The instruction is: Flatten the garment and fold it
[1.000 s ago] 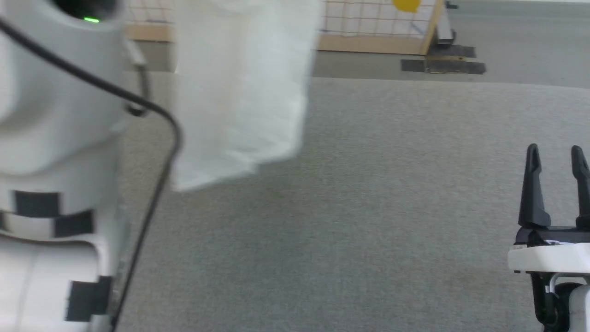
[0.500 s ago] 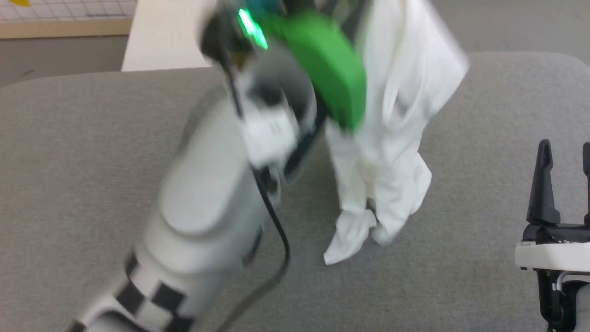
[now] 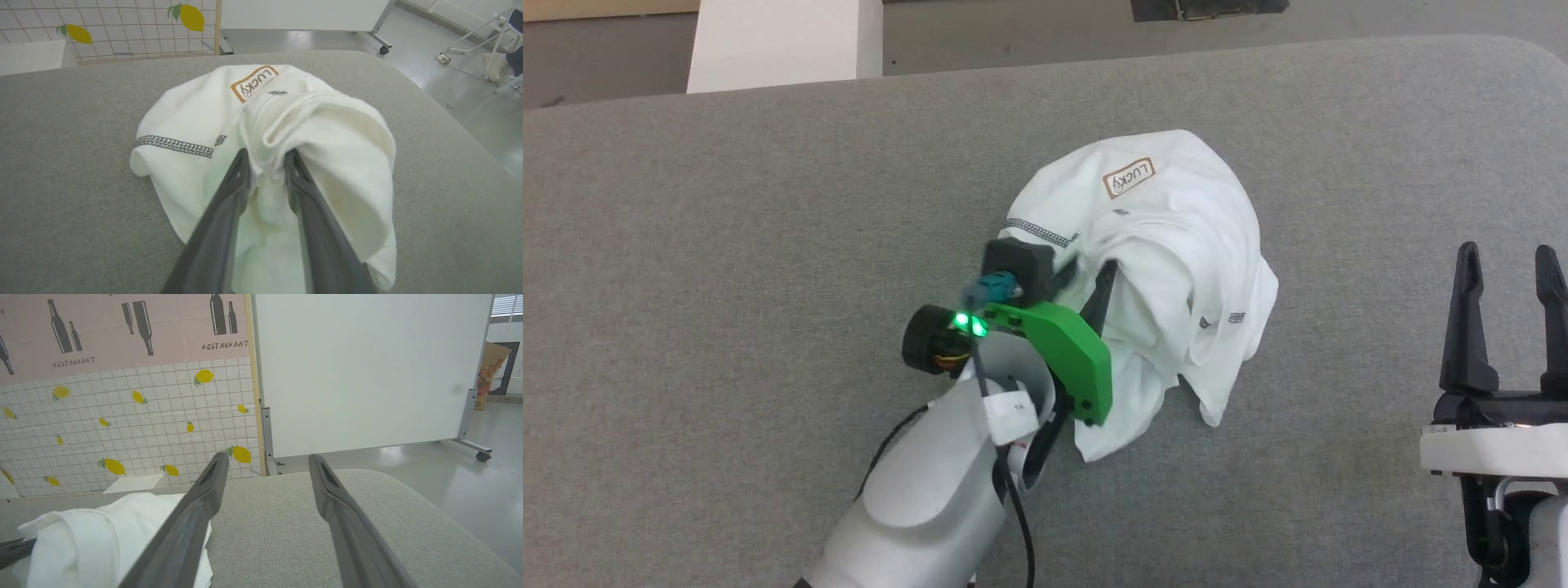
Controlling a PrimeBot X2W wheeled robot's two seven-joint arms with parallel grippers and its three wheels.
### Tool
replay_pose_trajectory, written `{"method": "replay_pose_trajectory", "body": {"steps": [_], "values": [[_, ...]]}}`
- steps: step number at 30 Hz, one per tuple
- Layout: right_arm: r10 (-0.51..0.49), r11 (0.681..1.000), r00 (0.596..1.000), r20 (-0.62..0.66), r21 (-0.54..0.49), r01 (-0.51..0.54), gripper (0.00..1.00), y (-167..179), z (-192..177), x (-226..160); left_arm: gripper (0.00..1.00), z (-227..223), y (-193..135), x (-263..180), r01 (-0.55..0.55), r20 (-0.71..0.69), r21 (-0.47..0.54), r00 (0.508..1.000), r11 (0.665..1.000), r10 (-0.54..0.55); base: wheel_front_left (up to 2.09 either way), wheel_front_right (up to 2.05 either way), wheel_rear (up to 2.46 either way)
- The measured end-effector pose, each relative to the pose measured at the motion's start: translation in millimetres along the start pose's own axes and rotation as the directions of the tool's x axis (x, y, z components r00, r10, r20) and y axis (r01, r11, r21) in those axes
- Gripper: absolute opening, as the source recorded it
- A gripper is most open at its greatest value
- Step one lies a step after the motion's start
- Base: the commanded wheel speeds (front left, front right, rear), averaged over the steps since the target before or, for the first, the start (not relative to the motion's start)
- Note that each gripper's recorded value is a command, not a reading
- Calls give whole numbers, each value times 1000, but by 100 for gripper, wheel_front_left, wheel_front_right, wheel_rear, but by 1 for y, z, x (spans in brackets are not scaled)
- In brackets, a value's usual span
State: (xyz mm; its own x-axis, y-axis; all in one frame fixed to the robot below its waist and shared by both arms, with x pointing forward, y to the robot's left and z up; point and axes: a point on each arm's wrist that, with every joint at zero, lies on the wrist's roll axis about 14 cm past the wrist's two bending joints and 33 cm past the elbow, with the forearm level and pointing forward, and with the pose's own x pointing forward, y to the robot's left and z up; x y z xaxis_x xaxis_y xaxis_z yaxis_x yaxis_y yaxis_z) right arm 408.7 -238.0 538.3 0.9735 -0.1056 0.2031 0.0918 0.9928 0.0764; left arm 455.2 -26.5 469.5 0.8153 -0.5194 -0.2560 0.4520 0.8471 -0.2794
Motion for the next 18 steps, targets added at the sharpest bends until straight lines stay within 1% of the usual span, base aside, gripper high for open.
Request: {"method": "replay_pose_trajectory", "body": {"steps": [3, 5, 8, 10, 12, 14, 18], "values": [[15, 1000, 1000, 7, 8, -15, 100, 5, 3, 0, 100, 30, 5, -4, -19, 128, -23, 992, 1000, 22, 0, 0, 0], [21, 1000, 1000, 17, 12, -21, 100, 8, 6, 0, 100, 58, 10, -12, -28, 238, -25, 971, 999, 34, 0, 0, 0], [26, 1000, 999, 31, 11, -27, 100, 9, 13, -2, 100, 99, 25, -36, -62, 402, -29, 913, 998, 68, 0, 0, 0], [31, 999, 999, 39, 11, -31, 100, 11, 16, -4, 100, 114, 45, -61, -124, 487, -31, 865, 992, 124, 0, 0, 0], [31, 999, 999, 38, 12, -31, 100, 11, 17, -7, 100, 118, 64, -87, -201, 533, -23, 826, 979, 182, 0, 0, 0], [33, 999, 999, 29, 13, -34, 100, 11, 15, -10, 100, 115, 79, -114, -279, 559, -13, 794, 960, 238, 0, 0, 0], [43, 999, 999, -3, 16, -43, 100, 14, 8, -15, 100, 99, 93, -151, -391, 567, 58, 770, 919, 292, 0, 0, 0]]}}
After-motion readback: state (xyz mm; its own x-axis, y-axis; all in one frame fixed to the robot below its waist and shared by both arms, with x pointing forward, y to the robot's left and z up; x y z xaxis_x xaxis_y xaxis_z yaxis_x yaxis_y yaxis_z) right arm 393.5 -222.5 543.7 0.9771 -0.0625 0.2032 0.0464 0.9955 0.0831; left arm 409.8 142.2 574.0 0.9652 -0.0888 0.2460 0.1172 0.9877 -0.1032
